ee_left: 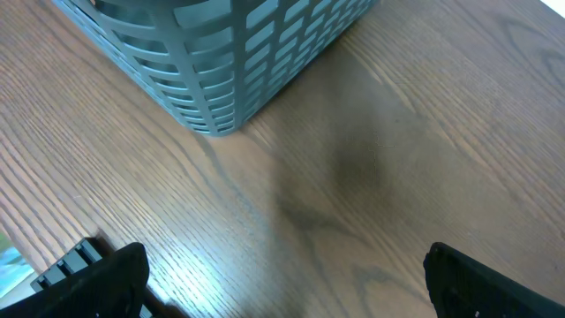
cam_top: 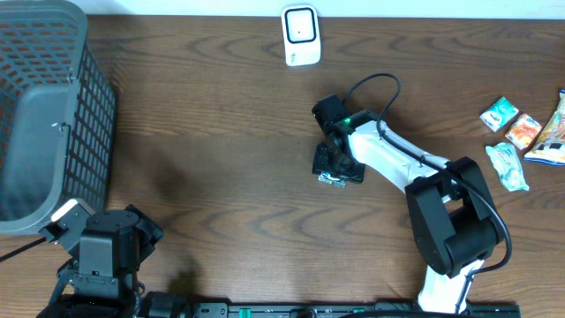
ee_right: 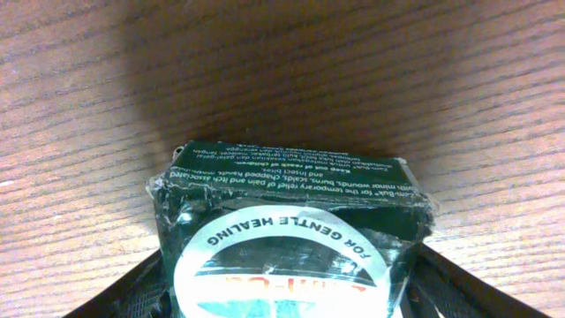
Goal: Scan the item barcode
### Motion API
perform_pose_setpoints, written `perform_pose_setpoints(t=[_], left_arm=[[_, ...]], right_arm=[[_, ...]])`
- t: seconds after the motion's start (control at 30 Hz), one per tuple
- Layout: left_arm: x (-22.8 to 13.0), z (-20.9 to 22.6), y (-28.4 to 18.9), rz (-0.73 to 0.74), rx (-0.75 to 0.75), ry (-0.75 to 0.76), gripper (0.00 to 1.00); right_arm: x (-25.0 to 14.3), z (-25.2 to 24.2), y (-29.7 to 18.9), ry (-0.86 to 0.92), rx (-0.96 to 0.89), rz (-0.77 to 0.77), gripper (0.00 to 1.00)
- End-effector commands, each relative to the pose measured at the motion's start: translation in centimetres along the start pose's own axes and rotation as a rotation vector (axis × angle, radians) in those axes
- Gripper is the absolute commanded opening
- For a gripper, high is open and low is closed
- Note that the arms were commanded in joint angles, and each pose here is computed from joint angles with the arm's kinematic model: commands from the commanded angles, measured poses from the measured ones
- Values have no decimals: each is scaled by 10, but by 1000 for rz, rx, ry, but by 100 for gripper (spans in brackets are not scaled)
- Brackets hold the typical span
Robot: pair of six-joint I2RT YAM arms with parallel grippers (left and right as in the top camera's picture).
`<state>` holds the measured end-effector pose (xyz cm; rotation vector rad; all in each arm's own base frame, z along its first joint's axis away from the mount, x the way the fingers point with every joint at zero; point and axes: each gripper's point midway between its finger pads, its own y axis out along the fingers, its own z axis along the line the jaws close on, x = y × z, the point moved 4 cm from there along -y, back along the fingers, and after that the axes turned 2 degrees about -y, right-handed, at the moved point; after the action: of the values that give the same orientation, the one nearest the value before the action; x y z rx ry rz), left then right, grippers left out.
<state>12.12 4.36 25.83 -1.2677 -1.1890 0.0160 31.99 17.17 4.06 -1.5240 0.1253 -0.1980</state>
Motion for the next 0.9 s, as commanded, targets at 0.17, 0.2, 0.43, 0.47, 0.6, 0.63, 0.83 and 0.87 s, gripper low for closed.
perform_pose_setpoints(t=[0.17,0.2,0.43,0.47,0.6,0.63,0.83,0.87], left_arm=[[1,2,0,-12,14,-14,98],[1,2,0,-12,14,-15,98],[1,2,0,-12,14,-14,98],[1,2,0,-12,14,-14,98],[1,2,0,-12,14,-15,98],[1,2,0,-12,14,-14,98],[1,2,0,-12,14,-14,98],[1,2,0,-12,14,-14,98]], right_arm=[[-1,-2,4,-8,-30,-6,65],[-1,-2,4,-8,-30,-5,65],[-1,-3,4,-7,-34,-3,62],[-1,-3,4,-7,-34,-4,60],[0,-5,4,-28,-47,-14,57],[0,-4,4,-34,-47,-15,57],[2,-3,2,-86,-44,-18,51],[2,-3,1,-88,-44,-17,51]])
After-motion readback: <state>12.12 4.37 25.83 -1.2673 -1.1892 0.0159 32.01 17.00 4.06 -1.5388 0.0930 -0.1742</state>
